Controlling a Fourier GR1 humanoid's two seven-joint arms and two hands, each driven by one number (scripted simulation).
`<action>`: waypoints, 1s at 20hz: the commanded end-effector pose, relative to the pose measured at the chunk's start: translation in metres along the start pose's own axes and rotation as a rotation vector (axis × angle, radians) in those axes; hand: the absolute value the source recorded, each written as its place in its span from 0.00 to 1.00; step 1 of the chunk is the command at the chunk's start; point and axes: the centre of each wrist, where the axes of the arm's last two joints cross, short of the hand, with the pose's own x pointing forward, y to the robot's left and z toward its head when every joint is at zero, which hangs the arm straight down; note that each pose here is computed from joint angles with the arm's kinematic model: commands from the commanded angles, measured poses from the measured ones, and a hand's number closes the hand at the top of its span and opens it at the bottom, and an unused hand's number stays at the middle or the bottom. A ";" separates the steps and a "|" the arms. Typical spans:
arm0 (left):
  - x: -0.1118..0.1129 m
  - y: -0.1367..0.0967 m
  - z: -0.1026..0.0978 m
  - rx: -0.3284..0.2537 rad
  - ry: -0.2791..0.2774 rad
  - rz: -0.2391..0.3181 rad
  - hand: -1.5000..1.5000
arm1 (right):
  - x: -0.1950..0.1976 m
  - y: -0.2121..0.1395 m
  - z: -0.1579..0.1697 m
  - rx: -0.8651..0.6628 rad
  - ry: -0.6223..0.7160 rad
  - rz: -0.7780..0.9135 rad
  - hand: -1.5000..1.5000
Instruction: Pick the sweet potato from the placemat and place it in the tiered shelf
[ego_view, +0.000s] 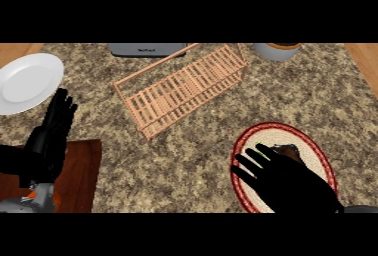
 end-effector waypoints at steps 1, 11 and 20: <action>-0.005 0.003 -0.012 0.009 0.001 -0.009 0.50 | 0.018 0.016 -0.011 0.021 0.094 0.064 0.00; 0.002 0.002 0.001 0.006 -0.013 -0.012 0.50 | 0.009 0.061 -0.035 0.067 0.320 0.345 0.00; -0.003 -0.007 0.005 0.004 -0.020 0.002 0.50 | -0.002 0.065 -0.048 0.023 0.311 0.265 0.00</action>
